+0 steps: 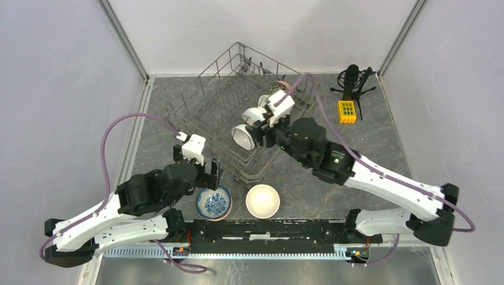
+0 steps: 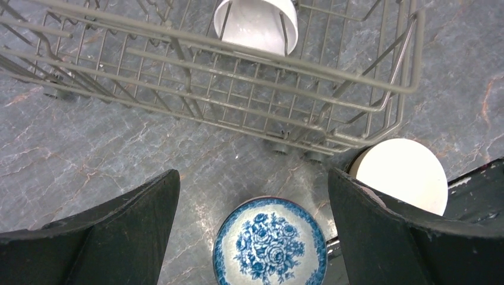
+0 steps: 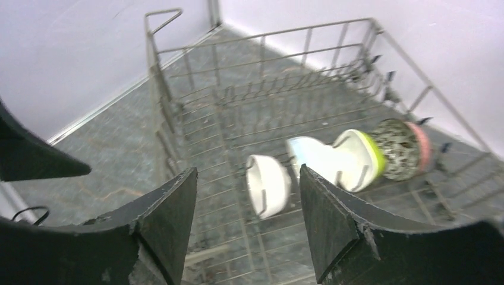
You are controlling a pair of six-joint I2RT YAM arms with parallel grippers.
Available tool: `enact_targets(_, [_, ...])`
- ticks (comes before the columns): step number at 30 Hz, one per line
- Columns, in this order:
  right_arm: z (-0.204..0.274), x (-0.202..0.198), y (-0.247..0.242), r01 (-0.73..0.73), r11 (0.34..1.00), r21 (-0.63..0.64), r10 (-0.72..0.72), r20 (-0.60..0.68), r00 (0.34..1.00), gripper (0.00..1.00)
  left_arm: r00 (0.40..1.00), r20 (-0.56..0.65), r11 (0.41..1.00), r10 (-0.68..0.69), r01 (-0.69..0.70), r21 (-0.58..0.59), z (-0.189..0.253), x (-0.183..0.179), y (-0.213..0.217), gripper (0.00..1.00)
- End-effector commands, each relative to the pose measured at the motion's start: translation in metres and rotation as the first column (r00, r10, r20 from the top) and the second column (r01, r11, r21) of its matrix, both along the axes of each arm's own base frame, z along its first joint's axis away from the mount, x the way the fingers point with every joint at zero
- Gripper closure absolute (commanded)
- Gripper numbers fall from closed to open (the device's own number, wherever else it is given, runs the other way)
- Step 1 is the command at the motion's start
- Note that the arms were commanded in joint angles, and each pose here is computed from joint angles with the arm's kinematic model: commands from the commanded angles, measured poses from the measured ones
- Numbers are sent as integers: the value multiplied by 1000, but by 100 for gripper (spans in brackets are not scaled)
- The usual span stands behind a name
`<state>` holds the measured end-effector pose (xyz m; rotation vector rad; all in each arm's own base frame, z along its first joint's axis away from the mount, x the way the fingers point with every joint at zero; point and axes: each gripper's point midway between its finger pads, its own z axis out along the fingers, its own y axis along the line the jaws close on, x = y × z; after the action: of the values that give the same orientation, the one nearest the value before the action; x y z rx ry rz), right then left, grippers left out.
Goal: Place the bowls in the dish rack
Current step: Adjust the dish rack at the center of the board.
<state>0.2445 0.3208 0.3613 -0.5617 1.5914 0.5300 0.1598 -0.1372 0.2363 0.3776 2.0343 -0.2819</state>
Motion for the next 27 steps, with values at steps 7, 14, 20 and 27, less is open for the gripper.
enact_targets(7, [-26,43,-102,286,948,-136,-287,13,958,26,992,116,984,55,-33,-177,65,27,-32,0])
enact_targets(14, [-68,70,-139,380,906,-187,-397,-65,915,15,998,31,974,51,-43,-222,63,50,-47,0])
enact_targets(20, [-95,91,-140,343,923,-174,-371,-177,911,13,995,-61,966,84,-97,-238,47,72,-45,0])
enact_targets(27, [-116,108,-145,332,937,-111,-350,-282,893,13,986,-127,961,105,-133,-241,32,86,-44,0])
